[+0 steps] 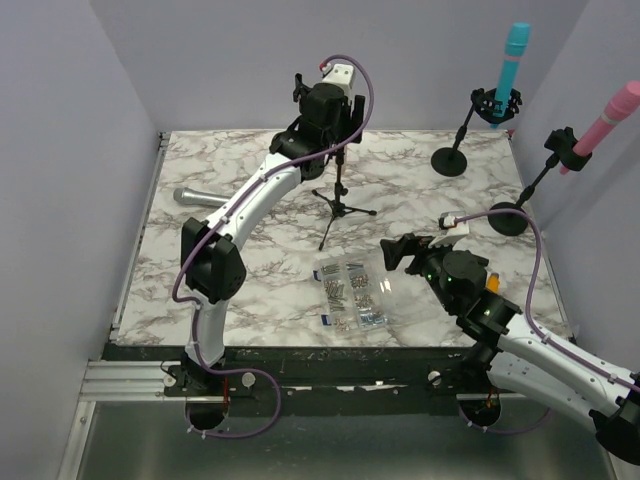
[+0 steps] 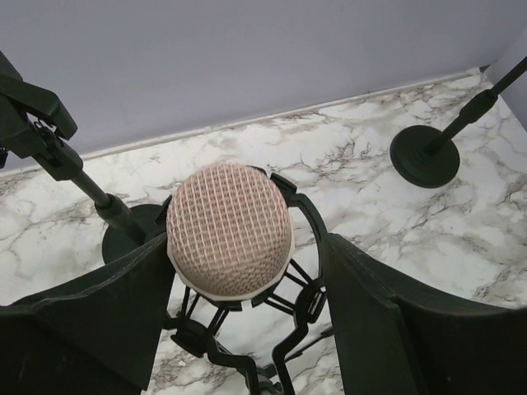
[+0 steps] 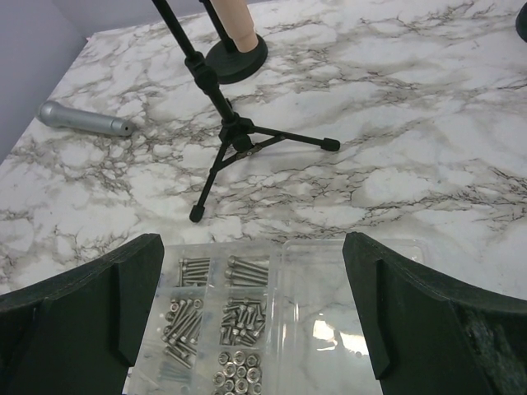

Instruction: Remove the microphone from the stand

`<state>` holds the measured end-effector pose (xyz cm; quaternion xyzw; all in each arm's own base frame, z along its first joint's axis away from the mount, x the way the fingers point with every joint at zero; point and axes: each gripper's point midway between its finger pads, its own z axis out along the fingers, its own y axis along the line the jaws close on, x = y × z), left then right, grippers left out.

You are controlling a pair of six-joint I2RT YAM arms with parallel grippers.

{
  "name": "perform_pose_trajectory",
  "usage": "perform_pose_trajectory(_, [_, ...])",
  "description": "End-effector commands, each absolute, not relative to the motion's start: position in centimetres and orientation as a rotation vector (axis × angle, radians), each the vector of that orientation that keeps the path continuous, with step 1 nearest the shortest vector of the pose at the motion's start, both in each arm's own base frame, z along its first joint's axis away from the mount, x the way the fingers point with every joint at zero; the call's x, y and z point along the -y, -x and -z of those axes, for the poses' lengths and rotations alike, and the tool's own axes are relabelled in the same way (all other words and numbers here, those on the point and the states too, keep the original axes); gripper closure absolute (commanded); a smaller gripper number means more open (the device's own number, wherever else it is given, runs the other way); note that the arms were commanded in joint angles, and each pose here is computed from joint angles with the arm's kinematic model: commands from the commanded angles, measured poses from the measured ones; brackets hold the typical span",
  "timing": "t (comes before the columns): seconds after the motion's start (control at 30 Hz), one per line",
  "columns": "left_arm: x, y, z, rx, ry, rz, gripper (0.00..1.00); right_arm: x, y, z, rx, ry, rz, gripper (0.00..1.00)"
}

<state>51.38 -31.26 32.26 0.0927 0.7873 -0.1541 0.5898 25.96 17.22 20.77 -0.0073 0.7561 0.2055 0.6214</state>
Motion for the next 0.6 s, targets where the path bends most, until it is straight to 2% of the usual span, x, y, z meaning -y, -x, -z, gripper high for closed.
perform_pose_trajectory(0.0, [32.0, -51.4, -34.0, -1.786, -0.183, 0.358, 0.61, -16.6, -26.1, -21.1, -1.723, -0.011, -0.443, 0.0])
perform_pose_trajectory(0.17, [31.9, -50.6, -37.3, -1.729, -0.175, 0.371, 0.73, -16.8, -25.9, -20.2, -1.725, -0.006, -0.467, 0.0])
perform_pose_trajectory(0.33, [31.9, -49.5, -41.2, -1.666, -0.192, 0.379, 0.78, -17.5, -25.7, -19.4, -1.702, 0.033, -0.501, 0.0])
perform_pose_trajectory(0.47, [31.6, -48.9, -42.8, -1.643, -0.207, 0.369, 0.99, -17.3, -26.1, -18.7, -1.723, 0.024, -0.468, 0.0])
perform_pose_trajectory(0.53, [31.5, -48.8, -42.4, -1.658, -0.21, 0.358, 1.0, -17.3, -26.2, -18.4, -1.733, 0.024, -0.46, 0.0])
perform_pose_trajectory(0.57, [31.3, -48.7, -42.0, -1.668, -0.211, 0.354, 0.96, -17.3, -26.2, -18.4, -1.734, 0.023, -0.457, 0.0])
